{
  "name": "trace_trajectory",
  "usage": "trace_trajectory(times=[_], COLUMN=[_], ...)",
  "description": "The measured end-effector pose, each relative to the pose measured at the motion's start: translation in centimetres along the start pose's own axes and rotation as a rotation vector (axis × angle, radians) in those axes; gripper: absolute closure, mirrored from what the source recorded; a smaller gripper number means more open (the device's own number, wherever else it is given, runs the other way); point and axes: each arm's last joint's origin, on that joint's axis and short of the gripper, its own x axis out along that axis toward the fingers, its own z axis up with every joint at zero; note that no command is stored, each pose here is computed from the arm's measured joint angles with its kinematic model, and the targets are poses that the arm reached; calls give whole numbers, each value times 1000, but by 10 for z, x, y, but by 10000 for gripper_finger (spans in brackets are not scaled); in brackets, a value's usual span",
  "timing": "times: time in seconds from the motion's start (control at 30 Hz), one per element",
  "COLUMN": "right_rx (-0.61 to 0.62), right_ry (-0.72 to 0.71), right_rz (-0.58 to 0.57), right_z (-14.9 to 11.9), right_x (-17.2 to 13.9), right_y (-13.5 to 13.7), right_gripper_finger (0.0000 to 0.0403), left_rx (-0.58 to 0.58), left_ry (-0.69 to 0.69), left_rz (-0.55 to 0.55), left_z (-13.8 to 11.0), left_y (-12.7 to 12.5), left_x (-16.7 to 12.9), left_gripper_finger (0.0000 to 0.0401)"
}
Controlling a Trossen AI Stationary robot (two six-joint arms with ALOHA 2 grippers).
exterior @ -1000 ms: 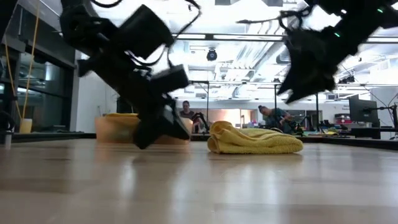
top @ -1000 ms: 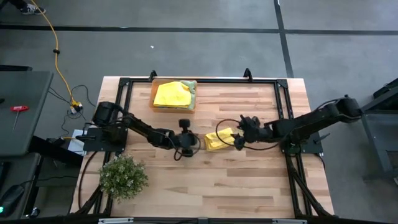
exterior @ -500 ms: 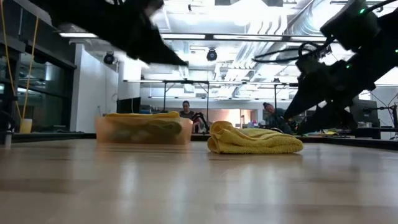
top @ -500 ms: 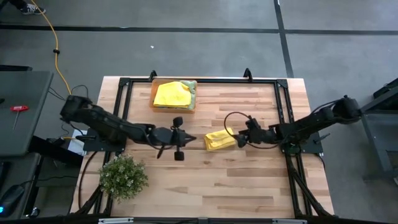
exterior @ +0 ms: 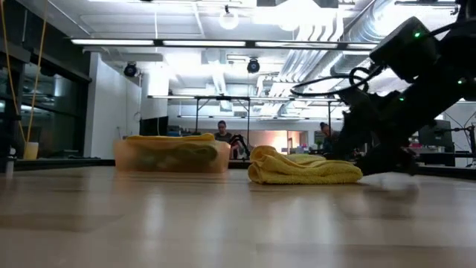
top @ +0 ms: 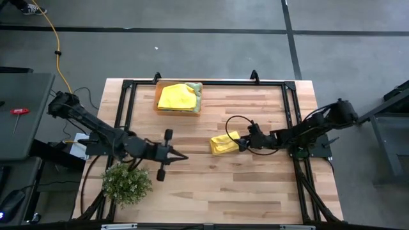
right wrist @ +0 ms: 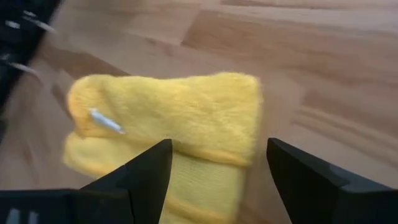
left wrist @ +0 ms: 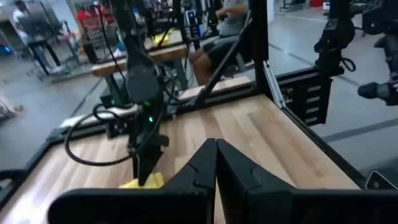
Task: Fold microfiber towels
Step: Put the yellow microfiber cloth into the orange bin
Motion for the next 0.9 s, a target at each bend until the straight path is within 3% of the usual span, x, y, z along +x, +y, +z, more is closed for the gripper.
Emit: trace_trajectory(times=[0.23, 0.47, 0.6, 0.77, 0.9], right_rx=[27, -22, -83, -221, -309], right_ry=[-15, -26, -14, 14, 68], right_rz=[83, 52, -7, -27, 7], right_z=[-6, -8, -8, -4, 11], right_x=[16, 31, 37, 36, 31], right_y=[5, 15, 21, 27, 41], right_gripper_finger=[148, 163, 230, 371, 387], left_rx=[74, 110, 63, 2, -19], left_ry=[-6, -4, -27, -42, -36], left_rz=[90, 194, 374, 536, 605], left_z=[5, 9, 19, 30, 34], left_y=[-12, -16, -17, -23, -30], left_x=[-10, -18, -34, -63, -81], left_gripper_finger=[401, 401, 401, 401, 401])
